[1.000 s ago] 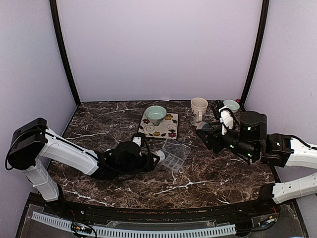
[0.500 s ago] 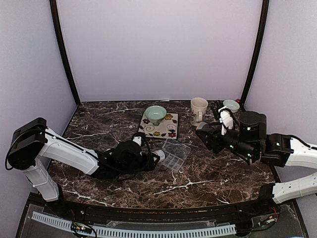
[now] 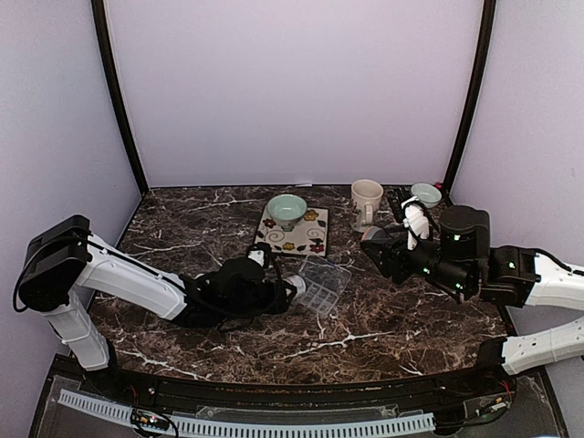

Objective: Sort the pills into containers
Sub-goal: Pour the pill into the compartment of the pill container.

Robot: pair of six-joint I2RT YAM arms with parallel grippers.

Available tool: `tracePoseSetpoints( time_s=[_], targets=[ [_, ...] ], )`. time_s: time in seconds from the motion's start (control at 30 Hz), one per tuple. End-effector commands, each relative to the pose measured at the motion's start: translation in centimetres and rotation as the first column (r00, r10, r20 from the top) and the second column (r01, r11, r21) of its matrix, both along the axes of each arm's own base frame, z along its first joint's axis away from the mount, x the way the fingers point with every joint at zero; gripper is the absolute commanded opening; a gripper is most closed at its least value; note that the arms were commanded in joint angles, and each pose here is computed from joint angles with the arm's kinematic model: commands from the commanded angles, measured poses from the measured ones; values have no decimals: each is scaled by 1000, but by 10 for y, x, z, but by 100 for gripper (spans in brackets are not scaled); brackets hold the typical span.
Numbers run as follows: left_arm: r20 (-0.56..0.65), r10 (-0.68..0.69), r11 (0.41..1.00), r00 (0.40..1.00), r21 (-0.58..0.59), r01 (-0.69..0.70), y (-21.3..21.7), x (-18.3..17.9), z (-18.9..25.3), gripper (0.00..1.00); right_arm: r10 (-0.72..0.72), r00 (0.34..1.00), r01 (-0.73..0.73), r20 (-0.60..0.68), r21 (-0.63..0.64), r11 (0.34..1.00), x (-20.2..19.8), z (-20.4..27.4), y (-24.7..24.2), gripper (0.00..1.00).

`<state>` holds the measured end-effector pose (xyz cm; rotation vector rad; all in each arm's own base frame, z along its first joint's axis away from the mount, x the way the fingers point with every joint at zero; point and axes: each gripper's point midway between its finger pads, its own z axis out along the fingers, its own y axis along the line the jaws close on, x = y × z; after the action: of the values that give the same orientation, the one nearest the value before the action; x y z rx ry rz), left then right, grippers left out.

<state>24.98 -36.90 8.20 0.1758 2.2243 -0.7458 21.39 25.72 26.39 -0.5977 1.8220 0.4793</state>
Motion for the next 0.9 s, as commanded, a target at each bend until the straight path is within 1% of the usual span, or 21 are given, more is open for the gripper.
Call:
tracePoseSetpoints(
  time_s=[0.0, 0.17, 0.33, 0.63, 0.87],
  targets=[
    [34, 26, 999, 999, -31, -25, 2, 2, 19, 0, -5, 1000, 5, 16, 45, 999, 2, 14, 2, 17],
    [42, 21, 999, 999, -35, -20, 0, 3, 23, 0, -5, 1000, 4, 16, 45, 999, 3, 15, 3, 17],
    [17, 26, 999, 1000, -25, -26, 3, 1, 14, 0, -3, 1000, 2, 13, 50, 999, 3, 15, 3, 17],
    [25, 5, 996, 1000, -88, -3, 2, -4, 23, 0, -1, 1000, 1, 10, 53, 999, 2, 15, 4, 17],
    [9, -8, 996, 1000, -89, 9, 4, -11, 23, 0, 3, 1000, -3, 7, 59, 998, 2, 15, 5, 17]
  ],
)
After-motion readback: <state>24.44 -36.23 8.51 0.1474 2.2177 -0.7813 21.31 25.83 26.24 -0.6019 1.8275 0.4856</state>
